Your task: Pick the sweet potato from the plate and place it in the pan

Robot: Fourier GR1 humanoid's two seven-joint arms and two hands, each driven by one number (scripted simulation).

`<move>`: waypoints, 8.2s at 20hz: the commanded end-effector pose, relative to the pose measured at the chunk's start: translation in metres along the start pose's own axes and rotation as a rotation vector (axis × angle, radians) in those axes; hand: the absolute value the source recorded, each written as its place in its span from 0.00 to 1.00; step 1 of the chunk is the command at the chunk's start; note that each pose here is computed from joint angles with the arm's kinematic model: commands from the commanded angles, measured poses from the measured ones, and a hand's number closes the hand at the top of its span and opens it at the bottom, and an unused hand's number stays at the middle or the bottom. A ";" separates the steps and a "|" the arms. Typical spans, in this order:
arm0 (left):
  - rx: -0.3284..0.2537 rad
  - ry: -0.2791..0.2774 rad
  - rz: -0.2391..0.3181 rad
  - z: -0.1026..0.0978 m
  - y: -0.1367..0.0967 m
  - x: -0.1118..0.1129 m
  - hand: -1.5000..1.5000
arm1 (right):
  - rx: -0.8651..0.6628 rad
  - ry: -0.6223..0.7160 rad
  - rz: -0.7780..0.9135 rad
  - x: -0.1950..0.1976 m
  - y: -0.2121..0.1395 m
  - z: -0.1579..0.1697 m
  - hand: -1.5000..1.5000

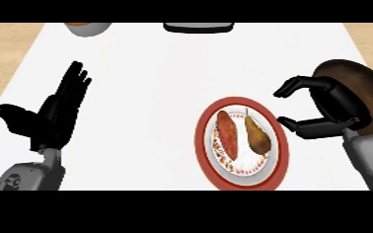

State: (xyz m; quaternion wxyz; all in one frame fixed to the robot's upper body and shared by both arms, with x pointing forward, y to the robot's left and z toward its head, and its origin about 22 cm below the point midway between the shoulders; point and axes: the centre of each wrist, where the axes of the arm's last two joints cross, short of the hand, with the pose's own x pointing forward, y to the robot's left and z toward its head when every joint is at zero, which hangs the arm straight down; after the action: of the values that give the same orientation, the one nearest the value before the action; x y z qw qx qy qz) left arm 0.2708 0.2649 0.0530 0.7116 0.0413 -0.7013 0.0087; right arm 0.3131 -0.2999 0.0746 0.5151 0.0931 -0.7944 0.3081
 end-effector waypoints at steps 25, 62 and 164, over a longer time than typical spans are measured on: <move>0.012 0.049 0.004 -0.015 0.000 0.002 0.50 | 0.797 0.274 0.779 0.030 0.055 -0.100 0.00; 0.025 0.020 0.007 0.003 0.004 0.001 0.50 | 0.832 0.355 1.057 0.049 0.146 -0.080 0.00; -0.013 0.004 -0.005 -0.015 -0.005 0.021 0.50 | -0.614 0.947 0.753 -0.069 -0.137 0.104 0.00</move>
State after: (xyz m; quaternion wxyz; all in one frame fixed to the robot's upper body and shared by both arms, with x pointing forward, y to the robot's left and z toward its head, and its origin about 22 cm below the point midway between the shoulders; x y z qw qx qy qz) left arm 0.2817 0.2615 0.0669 0.7179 0.0349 -0.6953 0.0065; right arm 0.3319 -0.4697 0.0413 0.6198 -0.5111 -0.5346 0.2621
